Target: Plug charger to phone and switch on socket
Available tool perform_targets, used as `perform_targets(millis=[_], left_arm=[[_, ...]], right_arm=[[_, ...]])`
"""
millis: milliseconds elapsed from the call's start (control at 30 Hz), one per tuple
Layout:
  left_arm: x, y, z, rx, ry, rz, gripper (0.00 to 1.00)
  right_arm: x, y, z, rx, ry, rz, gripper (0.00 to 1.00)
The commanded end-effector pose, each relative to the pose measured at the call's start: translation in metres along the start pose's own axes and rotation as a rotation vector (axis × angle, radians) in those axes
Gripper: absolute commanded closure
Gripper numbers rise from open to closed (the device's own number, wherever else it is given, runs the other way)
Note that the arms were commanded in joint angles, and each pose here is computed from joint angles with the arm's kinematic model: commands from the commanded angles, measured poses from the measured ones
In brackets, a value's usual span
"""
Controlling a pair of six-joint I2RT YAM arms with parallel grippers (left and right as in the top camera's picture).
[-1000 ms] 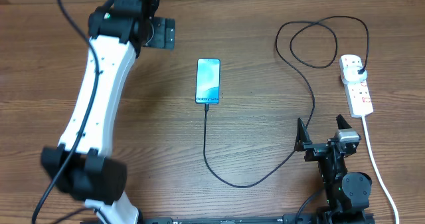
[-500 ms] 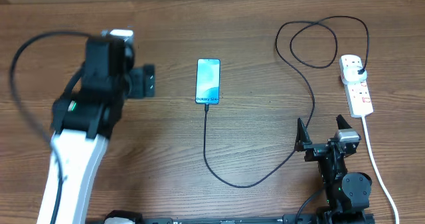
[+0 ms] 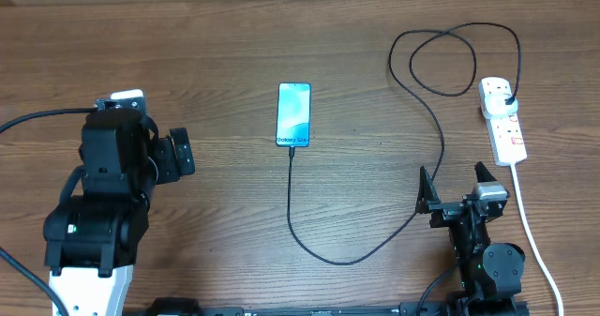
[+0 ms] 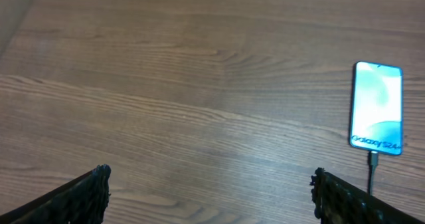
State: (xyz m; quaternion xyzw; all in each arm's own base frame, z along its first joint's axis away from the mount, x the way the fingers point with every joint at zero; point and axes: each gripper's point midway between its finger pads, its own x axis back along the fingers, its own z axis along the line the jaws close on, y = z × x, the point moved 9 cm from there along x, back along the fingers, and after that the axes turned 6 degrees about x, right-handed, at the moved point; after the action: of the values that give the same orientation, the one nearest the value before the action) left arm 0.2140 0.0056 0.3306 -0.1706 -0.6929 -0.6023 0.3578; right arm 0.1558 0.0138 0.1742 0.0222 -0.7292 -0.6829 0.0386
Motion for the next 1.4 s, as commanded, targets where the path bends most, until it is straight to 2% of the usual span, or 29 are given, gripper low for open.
perform_targets(millis=[0, 367, 1100, 1367], left_arm=[[-0.008, -0.003, 0.001, 0.015, 0.031, 0.022, 0.00], [-0.018, -0.036, 0.002, 0.015, -0.024, 0.047, 0.01], [-0.031, -0.083, 0.004, 0.080, -0.214, -0.281, 0.00], [-0.033, -0.099, 0.008, 0.089, -0.231, -0.323, 0.00]], right_arm=[[0.000, -0.002, -0.001, -0.003, -0.009, -0.004, 0.00], [0.000, -0.002, -0.001, -0.003, -0.009, -0.004, 0.00], [0.000, -0.002, -0.001, -0.003, -0.008, -0.004, 0.00], [0.000, -0.002, -0.001, -0.003, -0.009, -0.004, 0.00]])
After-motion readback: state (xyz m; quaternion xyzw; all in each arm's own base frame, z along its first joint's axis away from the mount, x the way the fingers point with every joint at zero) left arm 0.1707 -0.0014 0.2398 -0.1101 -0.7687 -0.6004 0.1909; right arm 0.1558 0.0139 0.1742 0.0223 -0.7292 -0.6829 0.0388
